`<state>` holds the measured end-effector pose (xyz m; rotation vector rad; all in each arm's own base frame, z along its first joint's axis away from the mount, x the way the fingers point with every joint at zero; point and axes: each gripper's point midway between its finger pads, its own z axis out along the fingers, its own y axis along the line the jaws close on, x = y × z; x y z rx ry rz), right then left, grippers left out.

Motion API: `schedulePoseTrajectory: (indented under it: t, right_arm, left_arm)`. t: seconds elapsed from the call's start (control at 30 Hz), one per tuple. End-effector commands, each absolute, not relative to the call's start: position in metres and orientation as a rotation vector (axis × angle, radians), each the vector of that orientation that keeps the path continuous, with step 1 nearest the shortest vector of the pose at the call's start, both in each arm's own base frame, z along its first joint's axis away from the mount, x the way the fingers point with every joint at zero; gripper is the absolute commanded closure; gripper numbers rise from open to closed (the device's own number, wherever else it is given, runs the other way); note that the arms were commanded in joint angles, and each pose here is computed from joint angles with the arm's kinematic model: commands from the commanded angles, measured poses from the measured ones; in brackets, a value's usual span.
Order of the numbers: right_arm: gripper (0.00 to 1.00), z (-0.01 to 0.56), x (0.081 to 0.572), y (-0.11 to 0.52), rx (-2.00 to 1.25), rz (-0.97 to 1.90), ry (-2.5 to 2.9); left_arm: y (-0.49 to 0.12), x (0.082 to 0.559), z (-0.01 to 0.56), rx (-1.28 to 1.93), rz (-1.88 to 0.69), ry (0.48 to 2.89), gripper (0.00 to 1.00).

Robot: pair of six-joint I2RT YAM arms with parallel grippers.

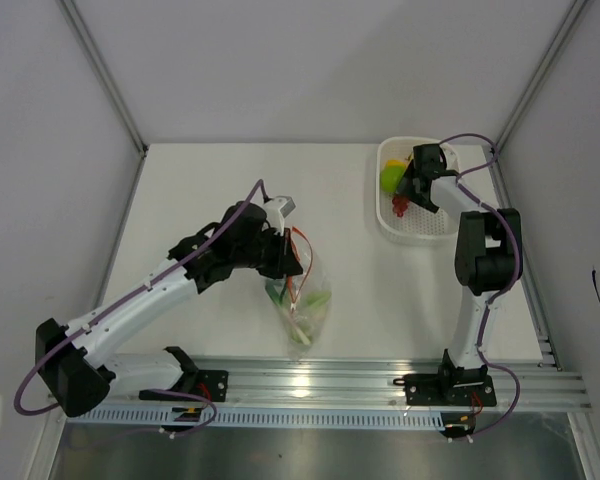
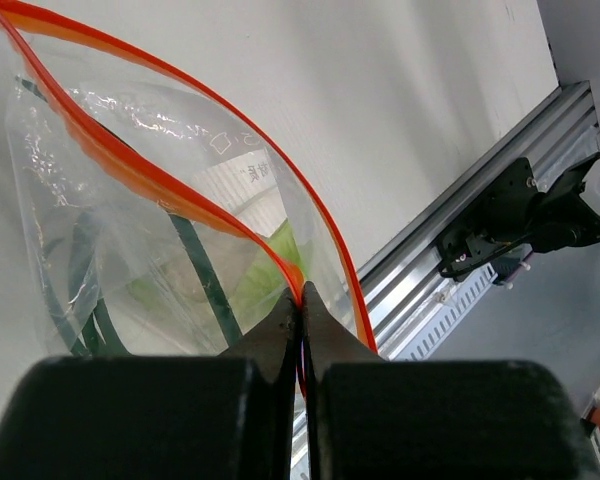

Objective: Place the food in the zip-top bag and seal the zipper
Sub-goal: Pick up the fake fruit from the bin.

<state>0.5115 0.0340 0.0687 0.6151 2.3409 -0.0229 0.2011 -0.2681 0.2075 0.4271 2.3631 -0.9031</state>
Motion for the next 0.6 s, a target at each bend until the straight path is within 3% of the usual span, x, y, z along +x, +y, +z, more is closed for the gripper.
schedulePoseTrajectory:
  t: [0.0, 0.27, 0.57]
  right_arm:
    - [0.23, 0.083, 0.529, 0.025, 0.622, -0.056, 2.261]
    - [0.24, 0.065, 0.550, 0.056, 0.520, 0.062, 2.258]
    - [0.25, 0.050, 0.551, 0.054, 0.470, -0.089, 2.306]
  left_arm:
    - [-0.278, 0.214, 0.228, 0.456, -0.927, 2.287, 0.99]
    - [-0.283, 0.215, 0.214, 0.486, -0.916, 2.344, 0.99]
    - [-0.286, 0.216, 0.208, 0.488, -0.920, 2.359, 1.00]
